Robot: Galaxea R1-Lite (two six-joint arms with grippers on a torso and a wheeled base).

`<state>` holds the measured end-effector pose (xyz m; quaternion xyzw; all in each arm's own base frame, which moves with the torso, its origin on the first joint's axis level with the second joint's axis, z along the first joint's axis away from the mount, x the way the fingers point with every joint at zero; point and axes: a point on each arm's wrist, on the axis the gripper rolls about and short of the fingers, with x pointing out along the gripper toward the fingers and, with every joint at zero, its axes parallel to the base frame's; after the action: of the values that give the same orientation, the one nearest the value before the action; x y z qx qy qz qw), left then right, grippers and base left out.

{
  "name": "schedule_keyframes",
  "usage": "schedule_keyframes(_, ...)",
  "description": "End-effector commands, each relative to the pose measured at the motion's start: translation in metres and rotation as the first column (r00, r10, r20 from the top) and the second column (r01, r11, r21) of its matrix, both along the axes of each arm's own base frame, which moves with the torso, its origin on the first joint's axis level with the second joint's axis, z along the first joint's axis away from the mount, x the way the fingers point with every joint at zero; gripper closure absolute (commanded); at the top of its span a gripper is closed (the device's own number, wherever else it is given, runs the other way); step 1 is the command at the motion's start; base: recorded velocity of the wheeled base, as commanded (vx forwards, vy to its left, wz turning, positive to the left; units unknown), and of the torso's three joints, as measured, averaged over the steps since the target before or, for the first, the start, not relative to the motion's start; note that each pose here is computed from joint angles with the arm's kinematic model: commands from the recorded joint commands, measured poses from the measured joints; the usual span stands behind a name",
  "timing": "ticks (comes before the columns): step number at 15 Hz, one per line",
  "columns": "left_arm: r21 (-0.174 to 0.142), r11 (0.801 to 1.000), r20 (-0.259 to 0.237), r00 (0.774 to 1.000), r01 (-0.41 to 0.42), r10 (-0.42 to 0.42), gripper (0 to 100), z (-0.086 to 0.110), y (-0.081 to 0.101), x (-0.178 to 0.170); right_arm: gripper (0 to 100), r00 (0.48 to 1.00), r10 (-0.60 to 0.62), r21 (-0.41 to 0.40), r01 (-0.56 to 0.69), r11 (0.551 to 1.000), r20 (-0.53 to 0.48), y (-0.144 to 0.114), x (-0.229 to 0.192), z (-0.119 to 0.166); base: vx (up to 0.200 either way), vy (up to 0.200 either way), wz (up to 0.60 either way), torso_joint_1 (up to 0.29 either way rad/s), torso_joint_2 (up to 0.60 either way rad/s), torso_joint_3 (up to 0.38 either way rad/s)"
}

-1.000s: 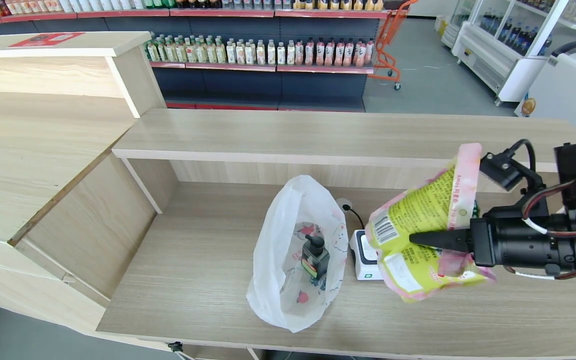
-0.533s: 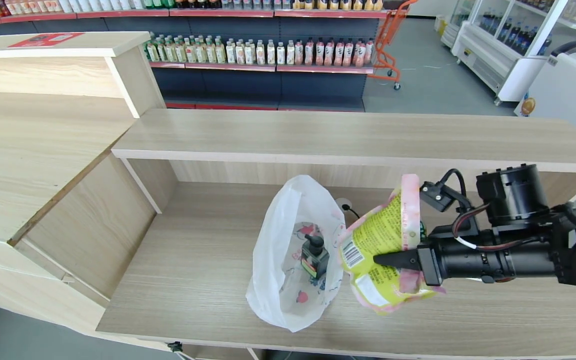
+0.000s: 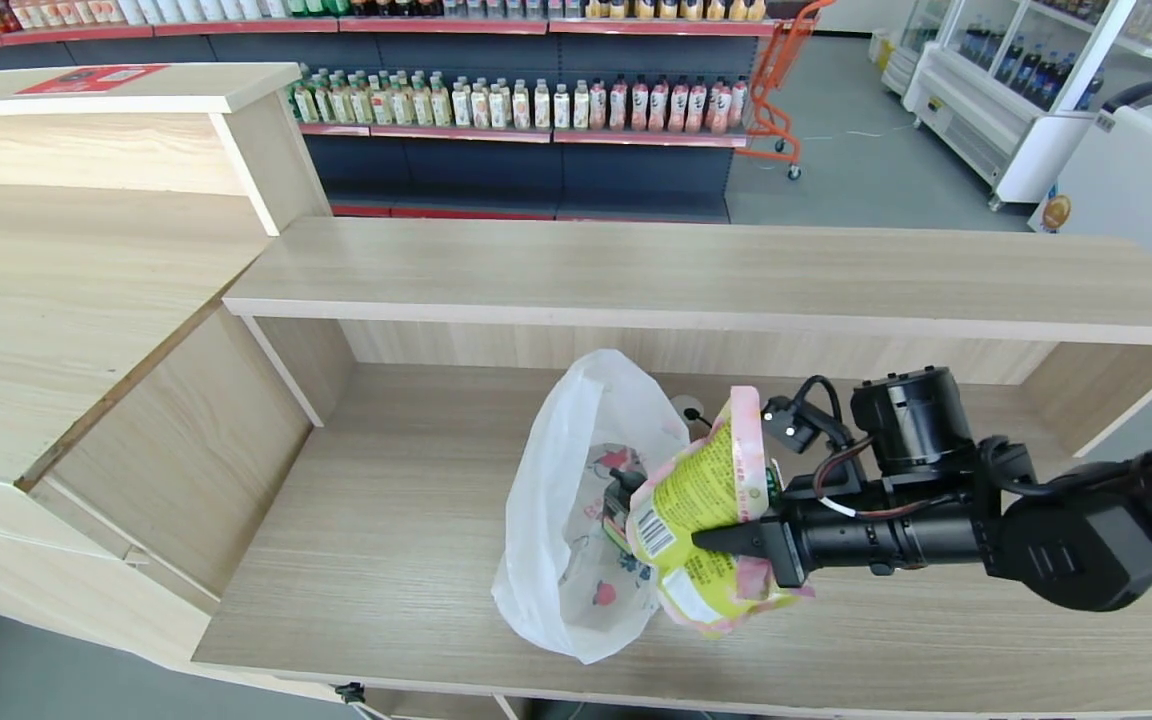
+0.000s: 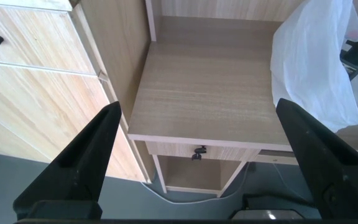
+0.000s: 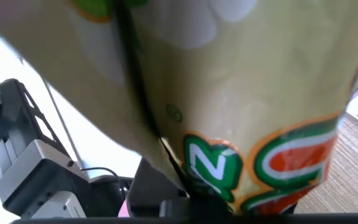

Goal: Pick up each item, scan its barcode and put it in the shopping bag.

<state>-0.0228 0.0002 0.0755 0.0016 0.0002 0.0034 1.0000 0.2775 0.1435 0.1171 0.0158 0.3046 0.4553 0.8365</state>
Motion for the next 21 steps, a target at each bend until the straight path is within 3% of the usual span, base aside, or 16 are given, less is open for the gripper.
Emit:
schedule_keyframes(1,0.000,1.000,0.000,1.000,-0.001,0.001,0,0.000,0.000,0.000,100,0.999,0.025,-0.013,-0.025,1.000,-0.027,0.010,0.003,-0.020,0.000,0.000,0.00,0.000,0.00,0.000)
schedule_keyframes(6,0.000,1.000,0.000,1.000,-0.001,0.001,0,0.000,0.000,0.000,100,0.998,0.059,-0.008,-0.059,0.998,0.021,0.033,0.012,-0.046,0.000,0.000,0.00,0.000,0.00,0.000)
schedule_keyframes(10,0.000,1.000,0.000,1.000,-0.001,0.001,0,0.000,0.000,0.000,100,0.995,-0.017,-0.036,0.021,0.999,0.102,0.049,0.030,-0.062,0.000,0.000,0.00,0.000,0.00,0.000)
schedule_keyframes(18,0.000,1.000,0.000,1.000,0.001,-0.001,0,0.000,0.000,0.000,100,0.989,-0.011,-0.028,0.015,0.999,0.148,0.068,0.047,-0.069,0.000,0.000,0.00,0.000,0.00,0.000)
schedule_keyframes(19,0.000,1.000,0.000,1.000,-0.001,0.001,0,0.000,0.000,0.000,0,0.988,-0.013,-0.029,0.017,0.999,0.152,0.069,0.048,-0.070,0.000,0.000,0.00,0.000,0.00,0.000)
schedule_keyframes(21,0.000,1.000,0.000,1.000,-0.001,0.001,0,0.000,0.000,0.000,0,0.987,-0.044,0.027,0.040,0.999,0.152,0.070,0.050,-0.061,0.000,0.000,0.00,0.000,0.00,0.000)
